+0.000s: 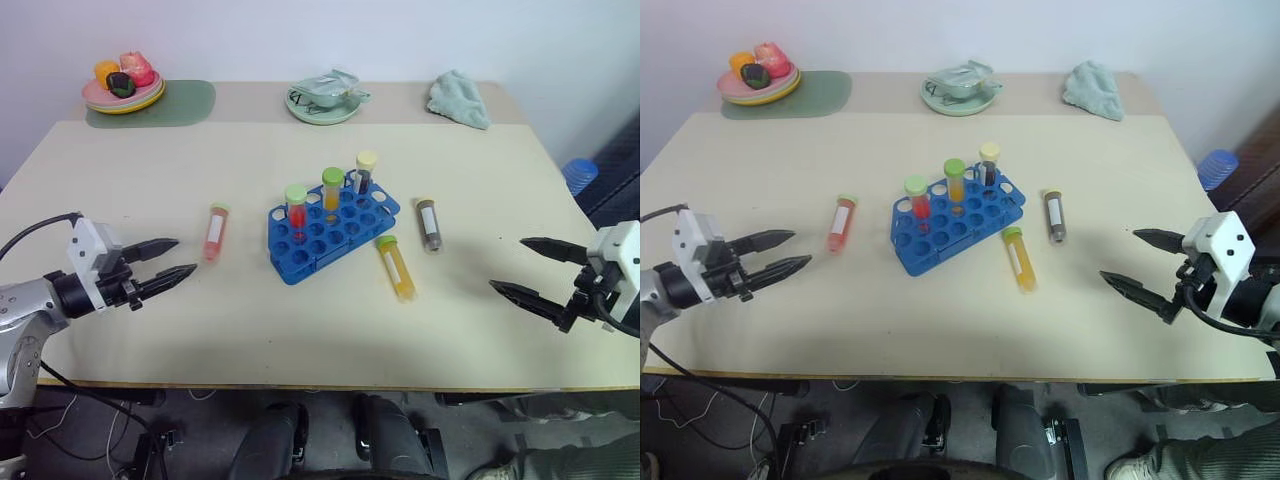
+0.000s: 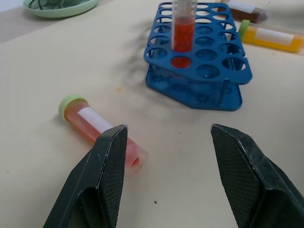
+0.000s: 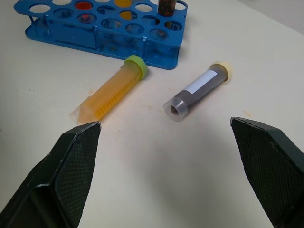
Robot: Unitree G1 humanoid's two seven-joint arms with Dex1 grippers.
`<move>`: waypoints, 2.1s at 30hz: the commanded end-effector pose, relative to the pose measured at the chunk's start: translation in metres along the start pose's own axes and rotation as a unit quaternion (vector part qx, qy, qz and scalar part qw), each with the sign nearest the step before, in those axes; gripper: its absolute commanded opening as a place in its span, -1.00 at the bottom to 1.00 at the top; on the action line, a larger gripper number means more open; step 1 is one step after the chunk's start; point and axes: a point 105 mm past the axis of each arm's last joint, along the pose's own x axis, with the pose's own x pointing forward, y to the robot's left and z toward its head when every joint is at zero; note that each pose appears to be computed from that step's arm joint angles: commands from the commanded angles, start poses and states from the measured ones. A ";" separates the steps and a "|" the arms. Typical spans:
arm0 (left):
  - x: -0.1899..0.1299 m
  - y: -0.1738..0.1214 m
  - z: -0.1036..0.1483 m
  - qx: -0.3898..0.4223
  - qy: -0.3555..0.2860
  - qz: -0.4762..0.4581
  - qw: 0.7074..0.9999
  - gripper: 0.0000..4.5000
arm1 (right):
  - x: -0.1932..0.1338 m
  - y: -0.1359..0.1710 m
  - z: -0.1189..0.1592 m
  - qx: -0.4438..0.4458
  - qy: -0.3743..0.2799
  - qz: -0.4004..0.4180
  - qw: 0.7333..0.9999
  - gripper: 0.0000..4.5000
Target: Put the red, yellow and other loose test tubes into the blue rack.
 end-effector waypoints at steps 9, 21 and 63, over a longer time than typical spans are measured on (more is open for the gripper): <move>0.002 -0.005 0.011 0.014 -0.025 -0.016 0.999 0.25 | 0.001 0.001 0.009 -0.011 -0.016 -0.008 1.000 1.00; 0.020 -0.014 0.004 0.020 -0.040 -0.049 0.998 0.25 | 0.030 -0.011 0.014 0.032 0.019 -0.052 0.998 1.00; 0.080 -0.064 0.013 0.032 -0.097 -0.159 0.982 0.27 | 0.200 -0.066 -0.012 0.130 0.283 -0.066 0.948 -0.08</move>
